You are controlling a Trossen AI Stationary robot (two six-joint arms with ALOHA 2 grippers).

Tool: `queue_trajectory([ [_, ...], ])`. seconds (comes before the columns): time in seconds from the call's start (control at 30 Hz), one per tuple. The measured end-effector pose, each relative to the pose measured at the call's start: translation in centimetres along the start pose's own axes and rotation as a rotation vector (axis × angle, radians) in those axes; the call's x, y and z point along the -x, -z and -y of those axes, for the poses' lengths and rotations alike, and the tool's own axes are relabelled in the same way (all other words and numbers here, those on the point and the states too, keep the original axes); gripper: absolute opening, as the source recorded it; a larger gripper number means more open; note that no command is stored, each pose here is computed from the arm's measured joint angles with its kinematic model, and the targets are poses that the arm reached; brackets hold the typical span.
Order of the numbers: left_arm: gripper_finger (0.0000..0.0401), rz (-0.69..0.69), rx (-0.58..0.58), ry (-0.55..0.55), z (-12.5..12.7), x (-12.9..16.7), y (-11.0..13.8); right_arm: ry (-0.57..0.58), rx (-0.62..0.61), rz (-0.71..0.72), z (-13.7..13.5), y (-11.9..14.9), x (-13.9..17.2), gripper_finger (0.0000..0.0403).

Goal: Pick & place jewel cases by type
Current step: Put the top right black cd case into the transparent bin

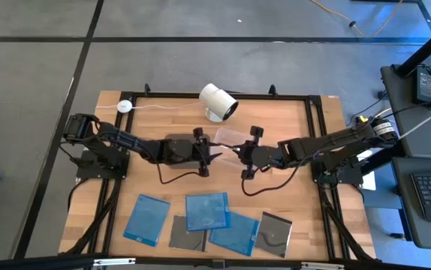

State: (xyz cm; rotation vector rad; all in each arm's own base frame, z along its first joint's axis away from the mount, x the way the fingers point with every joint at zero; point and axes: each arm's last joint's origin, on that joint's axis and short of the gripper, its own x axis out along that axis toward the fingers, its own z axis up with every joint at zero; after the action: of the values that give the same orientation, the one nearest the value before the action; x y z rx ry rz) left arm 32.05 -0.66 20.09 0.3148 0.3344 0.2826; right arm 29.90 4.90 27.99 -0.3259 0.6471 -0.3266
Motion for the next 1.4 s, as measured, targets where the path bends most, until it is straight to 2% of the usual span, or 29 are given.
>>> queue_trajectory([
  [0.33,0.0143,-0.017,0.016,-0.034,-1.3,-0.5,0.3,-0.013,0.067,0.037,0.0,-0.4,0.0,0.005],
  [0.57,0.0139,-0.006,-0.007,0.017,-1.3,-0.6,0.3,-0.016,0.073,0.05,0.0,-0.5,0.0,0.005],
  [1.1,0.0046,-0.009,-0.02,0.031,-1.2,-0.5,0.4,-0.026,0.072,0.046,-0.1,-0.5,0.0,0.005],
  [1.4,0.0044,-0.004,-0.13,0.02,-1.3,-0.5,0.3,-0.026,0.069,0.046,-0.1,-0.5,0.0,0.0069],
])
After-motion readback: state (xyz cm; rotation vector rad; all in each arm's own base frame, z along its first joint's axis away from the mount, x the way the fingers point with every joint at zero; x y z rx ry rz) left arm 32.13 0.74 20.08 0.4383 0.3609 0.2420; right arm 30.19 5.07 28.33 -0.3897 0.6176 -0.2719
